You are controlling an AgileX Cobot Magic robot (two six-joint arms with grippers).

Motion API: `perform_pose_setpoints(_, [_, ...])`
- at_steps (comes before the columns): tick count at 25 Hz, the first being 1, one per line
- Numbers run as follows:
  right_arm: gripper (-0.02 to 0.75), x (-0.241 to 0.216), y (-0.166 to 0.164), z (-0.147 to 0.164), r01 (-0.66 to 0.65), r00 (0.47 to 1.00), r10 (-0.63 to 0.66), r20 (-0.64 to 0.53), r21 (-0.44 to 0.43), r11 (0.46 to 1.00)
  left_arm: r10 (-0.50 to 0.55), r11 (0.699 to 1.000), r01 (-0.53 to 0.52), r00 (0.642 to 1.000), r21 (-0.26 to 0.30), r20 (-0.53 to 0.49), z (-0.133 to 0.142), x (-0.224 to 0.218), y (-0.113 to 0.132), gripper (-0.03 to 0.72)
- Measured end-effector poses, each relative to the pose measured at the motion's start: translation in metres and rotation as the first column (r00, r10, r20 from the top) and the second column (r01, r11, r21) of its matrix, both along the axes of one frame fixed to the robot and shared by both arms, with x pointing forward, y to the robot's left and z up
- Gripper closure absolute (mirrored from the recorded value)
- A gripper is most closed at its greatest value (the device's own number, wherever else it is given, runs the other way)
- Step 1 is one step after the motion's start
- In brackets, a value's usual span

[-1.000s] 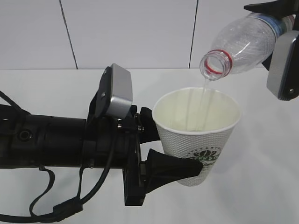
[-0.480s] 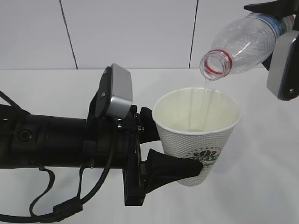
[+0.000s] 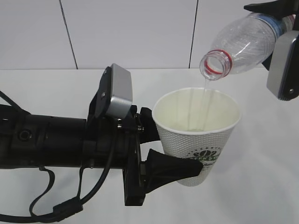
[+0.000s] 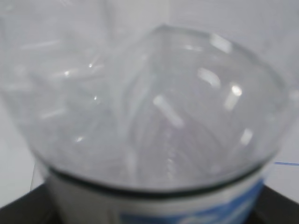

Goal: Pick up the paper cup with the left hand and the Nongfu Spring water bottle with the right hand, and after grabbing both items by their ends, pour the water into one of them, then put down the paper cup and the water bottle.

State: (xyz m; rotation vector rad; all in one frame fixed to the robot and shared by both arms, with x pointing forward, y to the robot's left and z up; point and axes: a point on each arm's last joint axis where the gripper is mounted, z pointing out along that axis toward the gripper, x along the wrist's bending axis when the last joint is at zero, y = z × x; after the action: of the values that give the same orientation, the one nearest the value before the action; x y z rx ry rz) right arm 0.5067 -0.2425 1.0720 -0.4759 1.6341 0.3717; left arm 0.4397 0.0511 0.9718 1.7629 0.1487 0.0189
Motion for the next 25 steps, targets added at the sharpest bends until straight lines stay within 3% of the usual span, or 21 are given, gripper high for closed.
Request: perform_pose_setpoints(25, [0.259,0.0,0.0,0.0,-0.001,1.0,0.001,0.004,-0.006,1.0,-0.001,1.0,0.001,1.0,0.001,0.001,-0.0001,-0.0001,0.0,0.185])
